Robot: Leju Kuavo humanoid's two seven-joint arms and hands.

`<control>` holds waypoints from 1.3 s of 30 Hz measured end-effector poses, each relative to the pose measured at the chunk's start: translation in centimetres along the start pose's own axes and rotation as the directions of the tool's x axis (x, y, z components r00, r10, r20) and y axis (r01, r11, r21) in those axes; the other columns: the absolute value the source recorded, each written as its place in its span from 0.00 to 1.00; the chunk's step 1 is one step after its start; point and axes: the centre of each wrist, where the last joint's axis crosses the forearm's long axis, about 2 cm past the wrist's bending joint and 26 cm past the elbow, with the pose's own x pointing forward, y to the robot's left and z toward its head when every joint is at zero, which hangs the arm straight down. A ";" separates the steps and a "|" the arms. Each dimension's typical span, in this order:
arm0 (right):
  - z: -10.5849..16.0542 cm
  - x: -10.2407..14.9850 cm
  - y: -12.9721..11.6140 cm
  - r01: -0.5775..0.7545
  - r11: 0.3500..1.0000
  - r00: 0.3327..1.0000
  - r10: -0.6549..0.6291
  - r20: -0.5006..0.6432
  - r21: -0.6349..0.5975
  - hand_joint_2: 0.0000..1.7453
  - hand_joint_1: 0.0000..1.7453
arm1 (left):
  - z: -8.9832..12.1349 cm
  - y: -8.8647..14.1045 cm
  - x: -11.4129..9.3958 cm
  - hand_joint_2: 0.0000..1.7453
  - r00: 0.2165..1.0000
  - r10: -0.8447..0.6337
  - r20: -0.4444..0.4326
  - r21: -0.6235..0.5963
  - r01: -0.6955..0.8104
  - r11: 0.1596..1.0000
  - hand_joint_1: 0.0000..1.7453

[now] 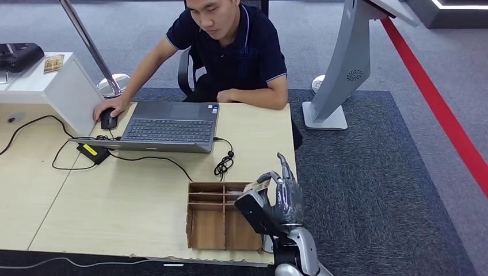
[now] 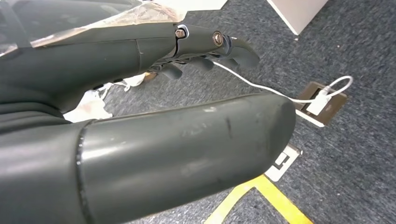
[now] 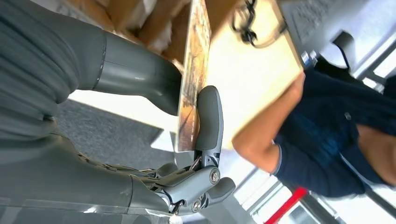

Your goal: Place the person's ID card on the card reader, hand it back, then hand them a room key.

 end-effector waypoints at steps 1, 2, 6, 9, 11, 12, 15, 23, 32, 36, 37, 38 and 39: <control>-0.1 0.1 -0.4 0.003 1.000 1.000 -0.003 0.005 -0.018 1.00 1.00 | 0.0 -0.1 -0.1 0.00 1.000 0.003 -0.003 0.000 -0.003 1.000 0.00; -0.2 0.1 -0.8 0.005 0.999 1.000 -0.005 0.008 -0.033 1.00 1.00 | 0.1 -0.2 -0.2 0.00 1.000 0.005 -0.006 0.000 -0.005 1.000 0.00; -0.4 0.3 -2.4 0.019 0.996 1.000 -0.018 0.017 -0.087 1.00 1.00 | 0.2 -0.3 -0.4 0.00 1.000 0.012 -0.012 0.001 -0.012 1.000 0.00; -0.5 0.3 -3.4 0.030 0.992 0.999 -0.027 0.025 -0.121 1.00 1.00 | 0.2 -0.4 -0.5 0.00 1.000 0.016 -0.017 0.000 -0.016 1.000 0.00; -0.5 0.4 -3.9 0.037 0.990 0.999 -0.033 0.029 -0.136 1.00 1.00 | 0.2 -0.5 -0.6 0.00 1.000 0.018 -0.019 0.000 -0.018 1.000 0.00; -0.5 0.4 -4.1 0.040 0.989 0.999 -0.036 0.031 -0.142 1.00 1.00 | 0.2 -0.5 -0.6 0.00 1.000 0.019 -0.020 0.000 -0.019 1.000 0.00; -0.6 0.4 -4.5 0.046 0.986 0.998 -0.041 0.038 -0.158 1.00 1.00 | 0.2 -0.5 -0.7 0.00 1.000 0.019 -0.021 0.000 -0.019 1.000 0.00; -1.6 0.8 -5.1 0.053 0.982 0.997 -0.042 0.069 -0.179 1.00 1.00 | 0.1 -0.3 -0.6 0.00 1.000 0.004 -0.012 -0.004 -0.004 1.000 0.00; -4.8 2.1 -5.8 0.072 0.976 0.993 -0.050 0.111 -0.207 1.00 1.00 | -0.1 0.1 -0.1 0.00 0.999 -0.036 0.014 -0.015 0.037 0.999 0.00; -6.1 2.8 -5.9 0.075 0.974 0.991 -0.049 0.127 -0.212 1.00 1.00 | -0.2 0.4 0.1 0.00 0.998 -0.054 0.026 -0.015 0.054 0.998 0.00; -6.4 2.9 -5.9 0.075 0.975 0.990 -0.048 0.129 -0.211 1.00 1.00 | -0.3 0.5 0.2 0.00 0.998 -0.057 0.028 -0.016 0.058 0.998 0.00; -6.6 3.1 -5.8 0.075 0.975 0.990 -0.048 0.131 -0.211 1.00 1.00 | -0.3 0.5 0.2 0.00 0.998 -0.060 0.030 -0.017 0.061 0.998 0.00; -6.9 3.2 -5.8 0.076 0.975 0.990 -0.049 0.133 -0.210 1.00 1.00 | -0.3 0.6 0.3 0.00 0.998 -0.062 0.032 -0.018 0.063 0.998 0.00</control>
